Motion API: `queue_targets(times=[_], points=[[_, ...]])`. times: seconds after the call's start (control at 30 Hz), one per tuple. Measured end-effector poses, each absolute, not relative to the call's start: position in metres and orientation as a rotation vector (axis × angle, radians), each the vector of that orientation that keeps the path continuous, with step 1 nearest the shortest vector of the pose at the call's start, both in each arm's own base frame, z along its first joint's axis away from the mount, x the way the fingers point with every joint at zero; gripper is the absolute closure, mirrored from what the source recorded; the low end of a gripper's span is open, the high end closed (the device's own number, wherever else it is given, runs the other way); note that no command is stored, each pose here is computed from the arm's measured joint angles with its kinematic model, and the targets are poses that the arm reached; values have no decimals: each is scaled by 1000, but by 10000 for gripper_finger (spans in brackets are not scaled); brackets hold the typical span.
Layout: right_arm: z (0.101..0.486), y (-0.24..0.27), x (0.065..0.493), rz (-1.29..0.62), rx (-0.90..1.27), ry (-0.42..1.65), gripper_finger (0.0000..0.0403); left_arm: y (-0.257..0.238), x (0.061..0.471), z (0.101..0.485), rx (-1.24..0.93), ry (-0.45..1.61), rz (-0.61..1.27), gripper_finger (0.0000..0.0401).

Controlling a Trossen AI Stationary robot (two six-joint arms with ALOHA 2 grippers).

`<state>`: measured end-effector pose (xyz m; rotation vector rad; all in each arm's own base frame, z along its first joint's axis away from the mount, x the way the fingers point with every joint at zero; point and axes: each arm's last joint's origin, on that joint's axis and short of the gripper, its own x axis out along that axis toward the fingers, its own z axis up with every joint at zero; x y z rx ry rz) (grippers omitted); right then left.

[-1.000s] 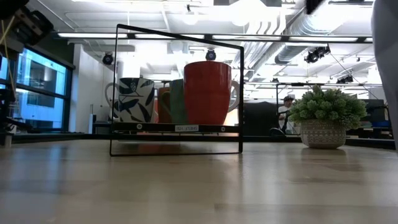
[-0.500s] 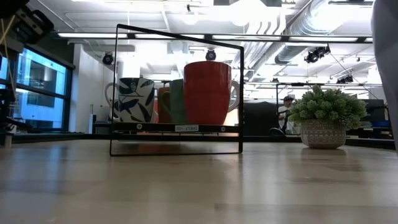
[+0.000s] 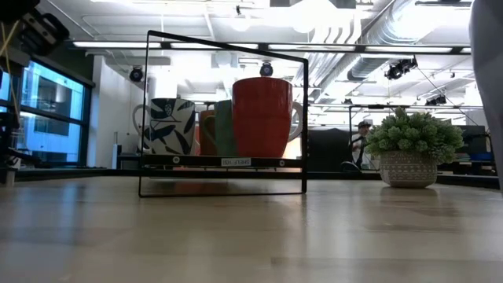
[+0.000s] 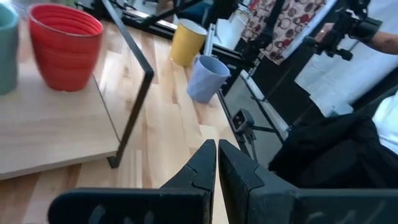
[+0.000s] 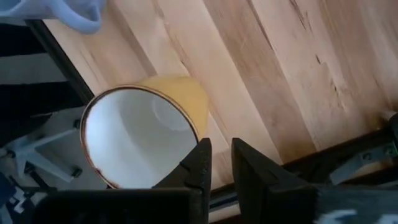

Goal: Place coffee mugs
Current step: Move the yellow mug to the bottom center

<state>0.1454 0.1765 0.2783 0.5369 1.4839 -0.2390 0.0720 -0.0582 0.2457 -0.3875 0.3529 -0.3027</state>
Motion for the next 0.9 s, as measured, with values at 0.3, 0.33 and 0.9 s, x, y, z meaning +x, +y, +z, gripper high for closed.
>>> queue_targets(times=[0.3,0.33,0.9], points=[[278,178,144,-205,538,1535,305,-56,73,246,-380,326,-237,392],[278,177,144,-210,531,1525,297,-56,73,246,-380,326,-237,392],[260,190,155,-174,387,1529,279,-56,73,246,-381,326,-237,392]])
